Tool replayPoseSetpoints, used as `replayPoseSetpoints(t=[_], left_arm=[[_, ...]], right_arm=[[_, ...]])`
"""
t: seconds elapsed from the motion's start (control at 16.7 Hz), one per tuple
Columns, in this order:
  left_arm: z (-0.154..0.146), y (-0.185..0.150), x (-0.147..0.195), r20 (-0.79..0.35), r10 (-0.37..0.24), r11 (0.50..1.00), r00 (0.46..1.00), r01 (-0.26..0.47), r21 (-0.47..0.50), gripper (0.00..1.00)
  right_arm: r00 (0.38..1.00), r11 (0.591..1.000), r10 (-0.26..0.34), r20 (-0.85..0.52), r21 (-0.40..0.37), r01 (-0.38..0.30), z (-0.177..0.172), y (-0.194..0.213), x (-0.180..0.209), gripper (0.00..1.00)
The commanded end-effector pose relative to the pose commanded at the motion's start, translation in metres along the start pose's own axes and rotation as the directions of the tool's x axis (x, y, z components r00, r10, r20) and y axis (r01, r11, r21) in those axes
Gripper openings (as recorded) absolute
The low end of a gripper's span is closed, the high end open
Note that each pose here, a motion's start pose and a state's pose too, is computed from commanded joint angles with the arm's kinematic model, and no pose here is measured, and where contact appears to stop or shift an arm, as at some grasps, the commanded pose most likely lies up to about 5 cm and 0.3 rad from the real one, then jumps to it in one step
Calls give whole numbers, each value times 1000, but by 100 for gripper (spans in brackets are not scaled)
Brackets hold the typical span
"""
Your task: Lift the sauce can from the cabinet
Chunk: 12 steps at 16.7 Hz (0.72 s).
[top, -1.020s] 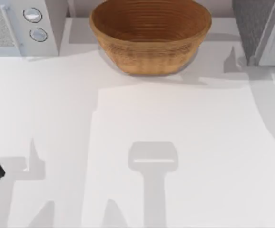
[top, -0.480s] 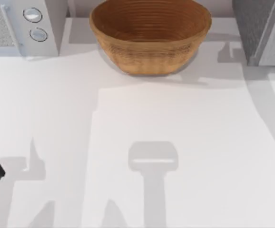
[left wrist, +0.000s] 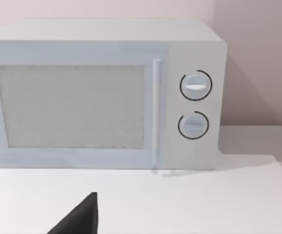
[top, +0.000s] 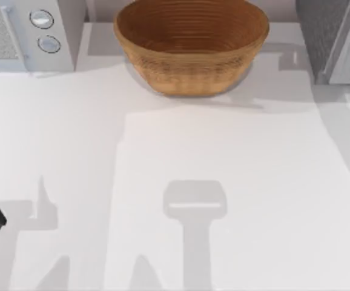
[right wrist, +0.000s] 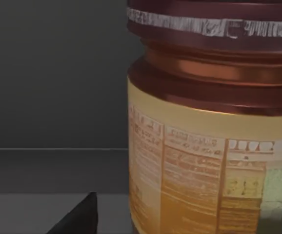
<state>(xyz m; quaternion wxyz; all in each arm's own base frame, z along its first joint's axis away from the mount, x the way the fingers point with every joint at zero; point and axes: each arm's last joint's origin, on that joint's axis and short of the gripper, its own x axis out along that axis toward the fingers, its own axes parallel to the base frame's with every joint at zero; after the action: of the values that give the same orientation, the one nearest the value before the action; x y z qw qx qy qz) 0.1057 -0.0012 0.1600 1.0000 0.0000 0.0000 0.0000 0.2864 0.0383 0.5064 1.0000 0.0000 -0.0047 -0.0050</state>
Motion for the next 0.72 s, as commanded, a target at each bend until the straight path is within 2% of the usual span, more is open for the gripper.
replayPoseSetpoints(t=[0.3,0.72], left_arm=[[0,0,0,0,0,1000,1000,0,0,100],[0,0,0,0,0,1000,1000,0,0,100]], right_arm=[[1000,1000,1,-2,0,-1,0,1,3,100],[1000,1000,0,0,0,0,1,0,53,100]])
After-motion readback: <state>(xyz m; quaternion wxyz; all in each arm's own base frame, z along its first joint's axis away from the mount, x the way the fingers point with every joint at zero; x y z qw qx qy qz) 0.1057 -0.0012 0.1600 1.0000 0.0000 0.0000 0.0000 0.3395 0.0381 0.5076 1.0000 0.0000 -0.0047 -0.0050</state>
